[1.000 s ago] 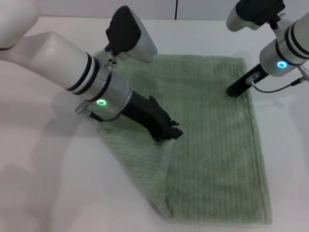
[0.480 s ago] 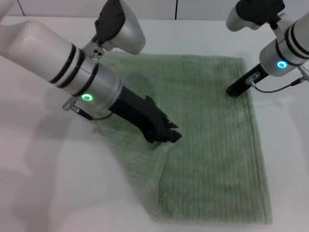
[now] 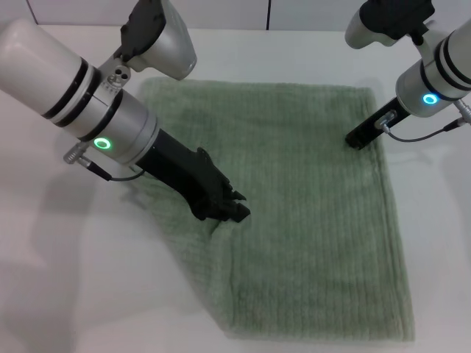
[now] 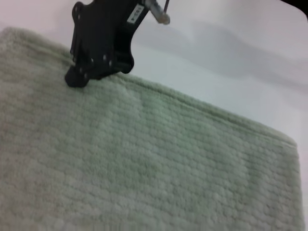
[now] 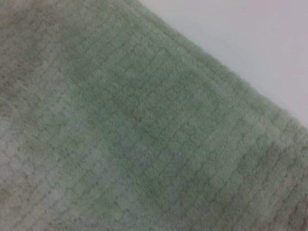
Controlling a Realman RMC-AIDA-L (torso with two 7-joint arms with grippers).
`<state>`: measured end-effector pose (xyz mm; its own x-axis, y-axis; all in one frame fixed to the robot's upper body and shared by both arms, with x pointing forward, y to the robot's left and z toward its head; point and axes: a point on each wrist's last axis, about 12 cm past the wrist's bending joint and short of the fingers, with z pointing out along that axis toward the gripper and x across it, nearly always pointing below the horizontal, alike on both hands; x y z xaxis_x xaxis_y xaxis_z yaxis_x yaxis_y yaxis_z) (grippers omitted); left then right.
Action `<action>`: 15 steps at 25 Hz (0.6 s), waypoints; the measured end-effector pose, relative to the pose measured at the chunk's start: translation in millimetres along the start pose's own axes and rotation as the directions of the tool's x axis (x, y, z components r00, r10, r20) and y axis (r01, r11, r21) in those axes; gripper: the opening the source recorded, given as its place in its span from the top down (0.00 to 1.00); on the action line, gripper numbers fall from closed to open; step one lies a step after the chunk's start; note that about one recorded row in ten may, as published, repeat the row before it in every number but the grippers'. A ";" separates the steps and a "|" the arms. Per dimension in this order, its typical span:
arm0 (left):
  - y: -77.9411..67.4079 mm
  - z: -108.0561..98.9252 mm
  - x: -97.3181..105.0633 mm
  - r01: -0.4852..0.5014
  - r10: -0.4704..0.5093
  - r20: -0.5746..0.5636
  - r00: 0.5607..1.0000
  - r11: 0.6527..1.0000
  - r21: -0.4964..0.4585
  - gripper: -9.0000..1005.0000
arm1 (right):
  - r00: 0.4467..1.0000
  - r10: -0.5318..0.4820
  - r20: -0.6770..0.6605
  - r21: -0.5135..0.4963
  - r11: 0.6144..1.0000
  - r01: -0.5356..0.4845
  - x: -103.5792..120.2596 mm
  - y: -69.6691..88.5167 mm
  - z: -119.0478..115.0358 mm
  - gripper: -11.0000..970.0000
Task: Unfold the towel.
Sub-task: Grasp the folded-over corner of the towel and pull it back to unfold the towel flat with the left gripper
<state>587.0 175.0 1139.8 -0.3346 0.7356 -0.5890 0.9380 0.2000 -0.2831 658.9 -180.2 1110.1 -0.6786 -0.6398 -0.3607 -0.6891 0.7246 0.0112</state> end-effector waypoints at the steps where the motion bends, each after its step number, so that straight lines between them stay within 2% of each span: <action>1: -0.5 -2.4 0.1 -0.003 0.003 0.000 1.000 1.000 0.003 0.81 | 1.000 0.000 0.000 0.000 1.000 0.000 0.0 0.0 0.0 0.99; 15: -8.6 -27.9 8.9 -0.009 0.014 -0.057 0.998 0.997 0.081 0.80 | 1.000 -0.002 0.001 0.002 1.000 0.002 0.7 -0.4 0.3 0.99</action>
<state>578.5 197.9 1158.1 -0.3161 0.7738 -0.5490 0.9306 0.1403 -0.3380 658.9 -180.8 1109.6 -0.6771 -0.6410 -0.3615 -0.6899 0.7238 0.0088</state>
